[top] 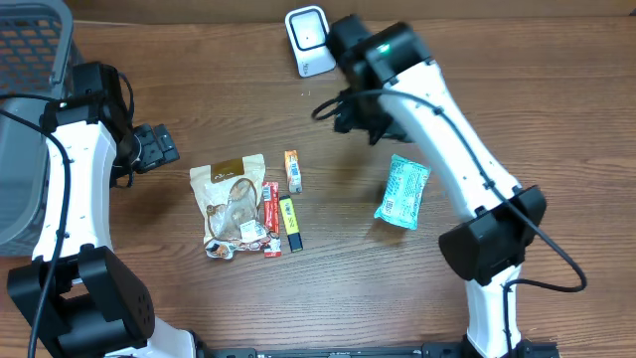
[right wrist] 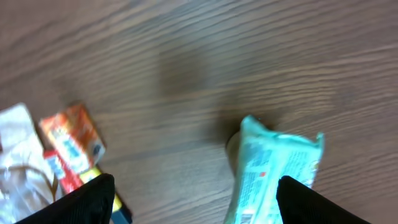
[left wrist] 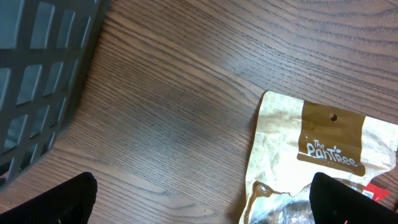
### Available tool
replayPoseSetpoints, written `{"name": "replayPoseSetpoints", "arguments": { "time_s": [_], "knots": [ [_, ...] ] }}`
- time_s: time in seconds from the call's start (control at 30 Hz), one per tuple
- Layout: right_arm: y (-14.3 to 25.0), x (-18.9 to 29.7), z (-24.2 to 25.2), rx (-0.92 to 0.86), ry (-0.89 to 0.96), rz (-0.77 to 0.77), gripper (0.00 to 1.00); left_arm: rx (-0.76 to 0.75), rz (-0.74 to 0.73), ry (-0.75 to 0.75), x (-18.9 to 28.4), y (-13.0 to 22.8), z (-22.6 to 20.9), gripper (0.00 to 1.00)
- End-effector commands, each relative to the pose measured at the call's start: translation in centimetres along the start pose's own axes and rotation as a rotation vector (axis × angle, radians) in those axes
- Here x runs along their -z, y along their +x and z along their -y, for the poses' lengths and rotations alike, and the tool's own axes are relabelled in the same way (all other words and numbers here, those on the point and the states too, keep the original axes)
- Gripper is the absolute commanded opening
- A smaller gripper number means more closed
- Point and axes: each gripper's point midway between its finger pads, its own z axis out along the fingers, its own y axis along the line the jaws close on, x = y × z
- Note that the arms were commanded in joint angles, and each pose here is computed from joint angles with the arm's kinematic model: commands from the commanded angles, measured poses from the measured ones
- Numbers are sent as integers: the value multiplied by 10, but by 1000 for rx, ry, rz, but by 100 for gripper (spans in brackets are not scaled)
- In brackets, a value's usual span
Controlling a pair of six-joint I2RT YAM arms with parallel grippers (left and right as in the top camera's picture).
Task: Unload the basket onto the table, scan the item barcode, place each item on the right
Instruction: 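Move the right gripper right over the mint-green wipes pack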
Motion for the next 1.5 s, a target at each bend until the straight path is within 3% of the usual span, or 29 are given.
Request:
{"name": "replayPoseSetpoints", "arguments": {
  "time_s": [0.0,0.07,0.3,0.53,0.7,0.97,1.17,1.47],
  "knots": [
    [4,23,-4,-19,-75,18,84,-13,4,3,2,-1,1,100],
    [5,38,-1,-21,-99,45,84,-13,5,3,2,-1,1,100],
    [17,119,25,-46,-236,202,99,-13,4,3,2,-1,1,100],
    [37,164,57,-76,-309,293,100,-13,4,2,2,-1,1,100],
    [60,141,77,-85,-234,233,100,-13,4,2,2,-1,1,100],
    [81,46,102,-126,-7,53,100,-13,4,3,2,-1,1,100],
    [73,-3,91,-160,-51,35,100,-13,5,2,2,-1,1,100],
    [67,-14,88,-167,-63,52,100,-13,4,3,2,-1,1,100]
  ]
}}
